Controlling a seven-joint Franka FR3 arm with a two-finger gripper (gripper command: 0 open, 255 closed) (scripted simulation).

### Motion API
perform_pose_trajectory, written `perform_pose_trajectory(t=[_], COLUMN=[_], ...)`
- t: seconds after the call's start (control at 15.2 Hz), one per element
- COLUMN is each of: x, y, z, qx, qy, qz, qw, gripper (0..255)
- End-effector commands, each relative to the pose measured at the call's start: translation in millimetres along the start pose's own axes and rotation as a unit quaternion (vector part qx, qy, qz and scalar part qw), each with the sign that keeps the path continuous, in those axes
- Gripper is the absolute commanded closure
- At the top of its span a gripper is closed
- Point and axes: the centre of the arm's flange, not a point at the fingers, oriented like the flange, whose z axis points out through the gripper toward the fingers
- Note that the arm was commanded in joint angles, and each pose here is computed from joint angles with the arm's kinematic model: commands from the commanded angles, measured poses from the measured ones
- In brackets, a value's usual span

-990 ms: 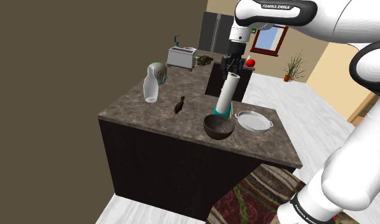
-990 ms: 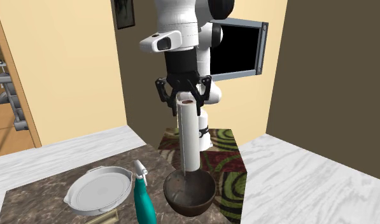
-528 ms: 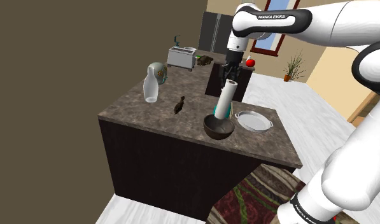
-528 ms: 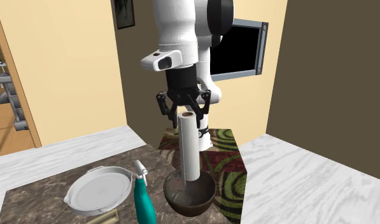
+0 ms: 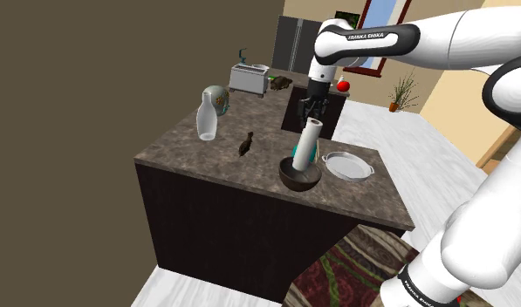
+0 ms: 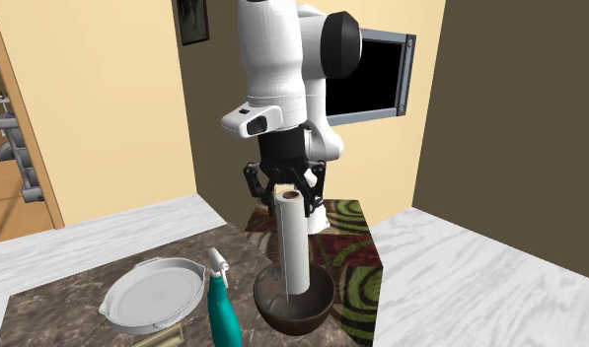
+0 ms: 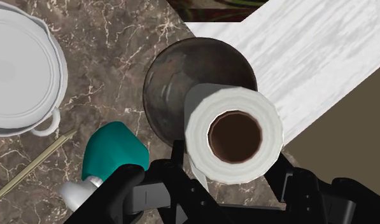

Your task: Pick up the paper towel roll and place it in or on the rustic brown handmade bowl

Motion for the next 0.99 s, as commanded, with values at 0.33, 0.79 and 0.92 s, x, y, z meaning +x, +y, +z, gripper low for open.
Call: perform_pose_trajectory(t=[0.33, 0.79, 0.92], x=[0, 0, 0], y=[0, 0, 0], z=[2, -11, -38], qx=[0.000, 0.000, 0.000], qy=[0.000, 0.000, 0.000], qz=[0.000, 0.000, 0.000], qw=[1.0000, 1.0000, 1.0000], gripper=[255, 0, 0])
